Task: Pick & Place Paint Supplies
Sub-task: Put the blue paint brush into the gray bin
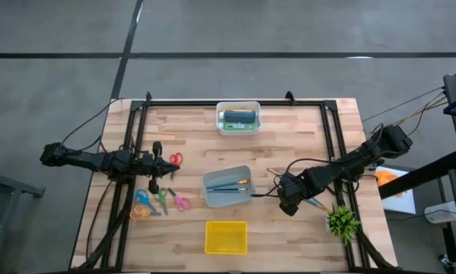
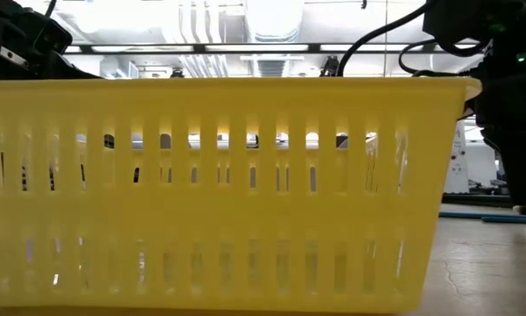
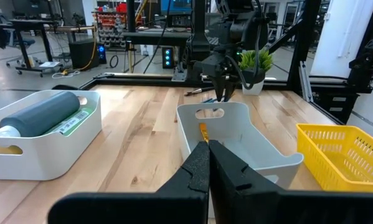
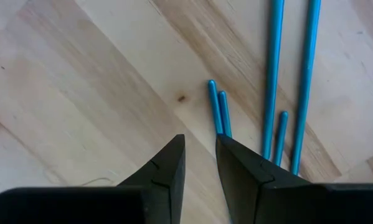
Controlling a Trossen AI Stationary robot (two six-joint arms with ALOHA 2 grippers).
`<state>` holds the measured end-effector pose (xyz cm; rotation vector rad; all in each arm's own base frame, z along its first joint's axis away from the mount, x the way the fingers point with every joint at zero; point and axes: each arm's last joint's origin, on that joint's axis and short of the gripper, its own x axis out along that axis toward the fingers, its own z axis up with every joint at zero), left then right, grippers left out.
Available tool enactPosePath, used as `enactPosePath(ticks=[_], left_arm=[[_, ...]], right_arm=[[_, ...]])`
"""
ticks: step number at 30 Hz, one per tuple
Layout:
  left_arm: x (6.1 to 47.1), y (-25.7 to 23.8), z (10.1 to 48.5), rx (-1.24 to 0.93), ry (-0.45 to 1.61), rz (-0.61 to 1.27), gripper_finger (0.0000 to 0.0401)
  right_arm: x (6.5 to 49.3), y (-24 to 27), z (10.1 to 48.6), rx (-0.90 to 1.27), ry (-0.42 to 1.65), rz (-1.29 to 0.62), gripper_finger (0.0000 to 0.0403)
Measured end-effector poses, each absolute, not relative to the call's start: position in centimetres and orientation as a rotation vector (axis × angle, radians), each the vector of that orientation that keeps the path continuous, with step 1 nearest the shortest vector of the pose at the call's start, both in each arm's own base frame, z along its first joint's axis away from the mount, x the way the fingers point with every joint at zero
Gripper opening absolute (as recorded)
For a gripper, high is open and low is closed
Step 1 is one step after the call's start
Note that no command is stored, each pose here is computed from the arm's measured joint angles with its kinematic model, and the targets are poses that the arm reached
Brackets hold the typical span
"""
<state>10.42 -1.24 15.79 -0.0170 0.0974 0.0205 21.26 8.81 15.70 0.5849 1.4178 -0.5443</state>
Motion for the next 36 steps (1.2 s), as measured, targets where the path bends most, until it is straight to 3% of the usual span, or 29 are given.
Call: enactPosePath(ticks=[19, 36], left_arm=[[10.4, -1.2, 15.8, -0.017, 0.097, 0.021, 0.0], [10.4, -1.2, 15.8, -0.017, 0.097, 0.021, 0.0]], right_arm=[[20.4, 8.4, 13.3, 0.628, 1.379, -0.526, 0.0089], [20.3, 8.4, 15.8, 0.68, 1.341, -0.516, 0.0089]])
